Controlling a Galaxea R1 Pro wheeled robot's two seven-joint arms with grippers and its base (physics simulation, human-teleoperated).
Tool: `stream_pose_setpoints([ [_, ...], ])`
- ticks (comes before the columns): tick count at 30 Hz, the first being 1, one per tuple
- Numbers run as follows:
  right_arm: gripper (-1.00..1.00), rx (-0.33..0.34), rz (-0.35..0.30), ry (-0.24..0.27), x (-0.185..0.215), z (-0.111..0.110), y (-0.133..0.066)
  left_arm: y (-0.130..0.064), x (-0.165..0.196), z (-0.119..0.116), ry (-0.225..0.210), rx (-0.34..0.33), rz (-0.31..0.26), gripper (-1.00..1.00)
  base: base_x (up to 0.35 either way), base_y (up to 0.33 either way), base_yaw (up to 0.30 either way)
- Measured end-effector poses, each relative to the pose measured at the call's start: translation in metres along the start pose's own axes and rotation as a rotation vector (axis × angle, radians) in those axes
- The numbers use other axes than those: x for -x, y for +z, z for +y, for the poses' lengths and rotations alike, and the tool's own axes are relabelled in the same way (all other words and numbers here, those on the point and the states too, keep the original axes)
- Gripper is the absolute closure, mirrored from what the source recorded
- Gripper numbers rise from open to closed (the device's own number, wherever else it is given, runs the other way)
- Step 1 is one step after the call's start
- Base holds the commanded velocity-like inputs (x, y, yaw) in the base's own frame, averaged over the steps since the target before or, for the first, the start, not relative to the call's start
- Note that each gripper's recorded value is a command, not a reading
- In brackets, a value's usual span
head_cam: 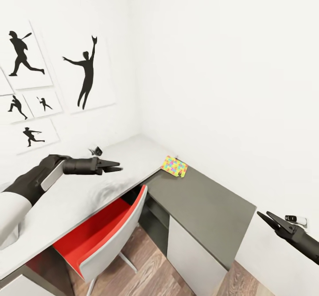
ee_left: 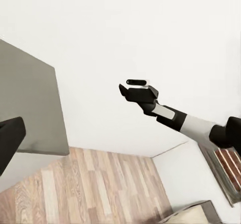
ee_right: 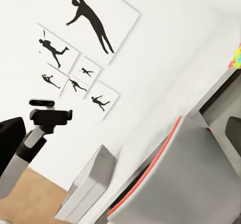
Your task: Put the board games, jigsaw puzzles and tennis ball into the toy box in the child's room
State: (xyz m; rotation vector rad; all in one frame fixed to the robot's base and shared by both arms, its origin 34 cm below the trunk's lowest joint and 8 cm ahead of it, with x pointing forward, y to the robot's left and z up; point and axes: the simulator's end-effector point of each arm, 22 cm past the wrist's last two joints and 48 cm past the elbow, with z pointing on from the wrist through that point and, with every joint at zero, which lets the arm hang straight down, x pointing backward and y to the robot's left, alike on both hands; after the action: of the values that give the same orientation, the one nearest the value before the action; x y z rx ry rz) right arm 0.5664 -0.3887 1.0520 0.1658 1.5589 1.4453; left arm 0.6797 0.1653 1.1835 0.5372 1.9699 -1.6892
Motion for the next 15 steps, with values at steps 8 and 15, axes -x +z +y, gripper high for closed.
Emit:
stream_pose_setpoints([
  [8, -1.00, 0.007, -0.005, -0.022, 0.001, 0.004, 0.001, -0.027, -0.041, 0.000, -0.015, -0.083, -0.032, -1.00, 0.000, 0.000, 0.070],
  [15, -1.00, -0.003, -0.003, -0.030, 0.000, 0.003, 0.003, -0.060, -0.043, 0.004, -0.022, -0.066, -0.109, -1.00, 0.000, 0.000, 0.054],
])
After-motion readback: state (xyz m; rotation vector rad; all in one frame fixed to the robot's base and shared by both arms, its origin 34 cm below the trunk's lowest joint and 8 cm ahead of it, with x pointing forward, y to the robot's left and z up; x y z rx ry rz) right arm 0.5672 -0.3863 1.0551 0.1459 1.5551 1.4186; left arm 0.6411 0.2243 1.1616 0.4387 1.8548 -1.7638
